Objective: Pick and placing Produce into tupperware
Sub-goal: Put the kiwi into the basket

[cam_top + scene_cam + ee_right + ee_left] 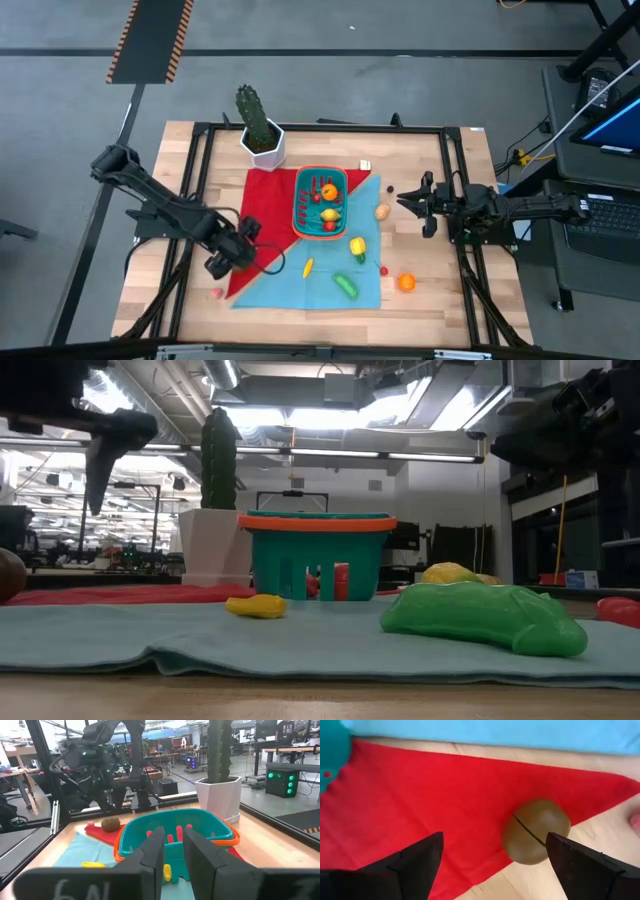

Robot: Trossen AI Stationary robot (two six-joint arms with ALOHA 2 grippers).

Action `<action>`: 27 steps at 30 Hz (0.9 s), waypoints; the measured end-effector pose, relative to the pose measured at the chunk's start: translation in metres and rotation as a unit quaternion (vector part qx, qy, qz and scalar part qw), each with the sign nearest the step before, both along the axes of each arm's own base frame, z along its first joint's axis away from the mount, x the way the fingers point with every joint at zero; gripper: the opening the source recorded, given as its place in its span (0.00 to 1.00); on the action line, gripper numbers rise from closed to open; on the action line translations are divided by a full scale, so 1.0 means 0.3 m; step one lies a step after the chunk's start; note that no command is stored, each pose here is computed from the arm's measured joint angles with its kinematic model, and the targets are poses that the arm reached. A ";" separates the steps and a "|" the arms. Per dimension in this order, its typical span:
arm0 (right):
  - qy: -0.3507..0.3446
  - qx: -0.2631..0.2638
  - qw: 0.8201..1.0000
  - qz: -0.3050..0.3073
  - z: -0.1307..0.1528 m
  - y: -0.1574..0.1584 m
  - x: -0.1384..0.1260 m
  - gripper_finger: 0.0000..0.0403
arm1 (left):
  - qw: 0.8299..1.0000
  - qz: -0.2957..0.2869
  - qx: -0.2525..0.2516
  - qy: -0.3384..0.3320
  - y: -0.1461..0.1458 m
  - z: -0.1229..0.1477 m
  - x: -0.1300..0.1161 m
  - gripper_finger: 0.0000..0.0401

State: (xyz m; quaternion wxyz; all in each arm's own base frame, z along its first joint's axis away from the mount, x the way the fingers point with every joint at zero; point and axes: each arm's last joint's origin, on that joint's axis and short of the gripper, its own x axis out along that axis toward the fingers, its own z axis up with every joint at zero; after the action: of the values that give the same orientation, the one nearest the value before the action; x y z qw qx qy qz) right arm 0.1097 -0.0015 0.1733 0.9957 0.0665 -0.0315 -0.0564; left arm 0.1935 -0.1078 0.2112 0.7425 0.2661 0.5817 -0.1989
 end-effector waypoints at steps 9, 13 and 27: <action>-0.005 0.029 1.000 0.002 0.001 0.000 0.000 0.18 | 0.998 -0.053 0.000 0.022 -0.069 -0.025 -0.018 0.86; -0.010 0.039 0.999 0.003 0.003 0.000 0.000 0.18 | 0.993 -0.110 -0.006 0.030 -0.101 -0.025 -0.040 0.86; -0.026 0.052 0.998 0.004 0.012 0.000 -0.001 0.18 | 0.992 -0.120 0.002 0.030 -0.110 -0.039 -0.056 0.86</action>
State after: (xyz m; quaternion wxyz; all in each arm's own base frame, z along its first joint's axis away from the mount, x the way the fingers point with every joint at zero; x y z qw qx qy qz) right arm 0.1094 -0.0014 0.1770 0.9899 0.1201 -0.0536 -0.0520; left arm 0.1768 -0.1407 0.1993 0.6949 0.3294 0.5683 -0.2927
